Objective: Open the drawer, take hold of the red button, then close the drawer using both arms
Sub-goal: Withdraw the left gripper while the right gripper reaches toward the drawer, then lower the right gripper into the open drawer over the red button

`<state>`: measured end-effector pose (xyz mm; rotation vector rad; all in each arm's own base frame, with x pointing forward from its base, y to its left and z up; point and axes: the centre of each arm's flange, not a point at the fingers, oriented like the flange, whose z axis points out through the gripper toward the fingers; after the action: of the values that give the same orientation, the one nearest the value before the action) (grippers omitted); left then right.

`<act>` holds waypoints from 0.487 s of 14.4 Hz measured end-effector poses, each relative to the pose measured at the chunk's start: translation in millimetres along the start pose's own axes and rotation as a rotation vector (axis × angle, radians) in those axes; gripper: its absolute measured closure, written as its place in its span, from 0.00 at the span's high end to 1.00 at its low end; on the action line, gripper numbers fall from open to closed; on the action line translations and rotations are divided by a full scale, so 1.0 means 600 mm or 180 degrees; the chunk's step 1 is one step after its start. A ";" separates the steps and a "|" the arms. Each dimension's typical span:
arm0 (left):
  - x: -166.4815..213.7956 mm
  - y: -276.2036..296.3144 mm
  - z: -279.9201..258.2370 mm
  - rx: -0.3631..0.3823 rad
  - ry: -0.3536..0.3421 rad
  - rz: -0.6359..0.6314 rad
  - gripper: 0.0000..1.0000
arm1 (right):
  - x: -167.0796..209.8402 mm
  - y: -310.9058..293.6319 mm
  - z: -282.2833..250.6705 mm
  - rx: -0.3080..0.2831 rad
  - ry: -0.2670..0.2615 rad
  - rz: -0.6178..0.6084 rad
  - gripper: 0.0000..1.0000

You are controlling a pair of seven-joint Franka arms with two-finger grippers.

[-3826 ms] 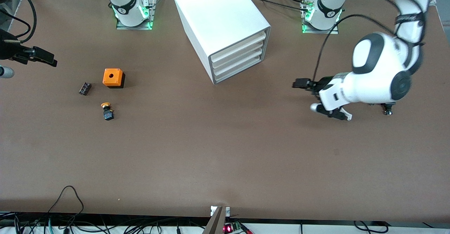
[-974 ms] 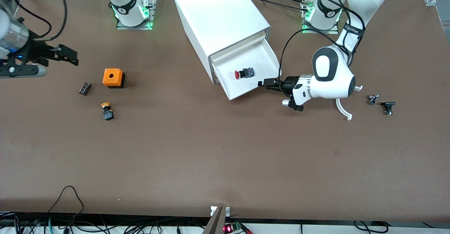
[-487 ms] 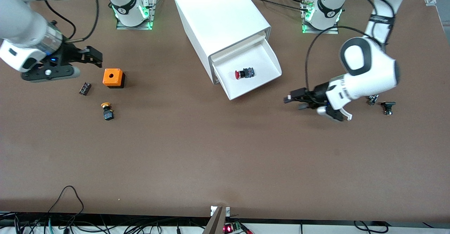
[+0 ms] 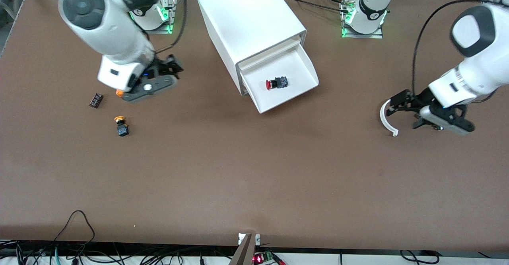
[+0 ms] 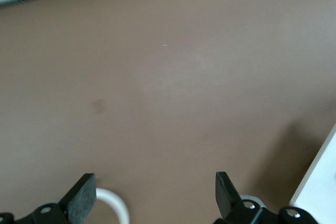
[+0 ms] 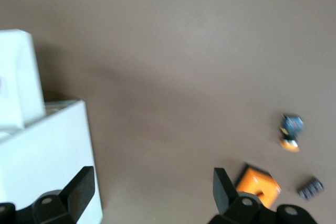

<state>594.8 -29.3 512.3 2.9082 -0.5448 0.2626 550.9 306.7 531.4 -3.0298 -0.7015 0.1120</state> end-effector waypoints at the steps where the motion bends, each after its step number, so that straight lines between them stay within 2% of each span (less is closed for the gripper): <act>1: 0.001 0.006 -0.035 0.0134 -0.0049 0.0035 1.00 | 0.021 -0.042 0.001 0.0021 0.0073 -0.0116 1.00; 4: -0.009 0.017 -0.115 0.0431 -0.0249 -0.0126 1.00 | 0.068 -0.129 0.012 0.0025 0.0209 -0.0364 1.00; 7: -0.019 0.019 -0.159 0.0598 -0.0438 -0.0488 1.00 | 0.091 -0.187 0.018 0.0098 0.0303 -0.0716 1.00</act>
<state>566.4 -16.7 604.1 3.1480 -0.3294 0.0979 549.9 431.8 522.2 -2.8796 -1.0136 -0.0266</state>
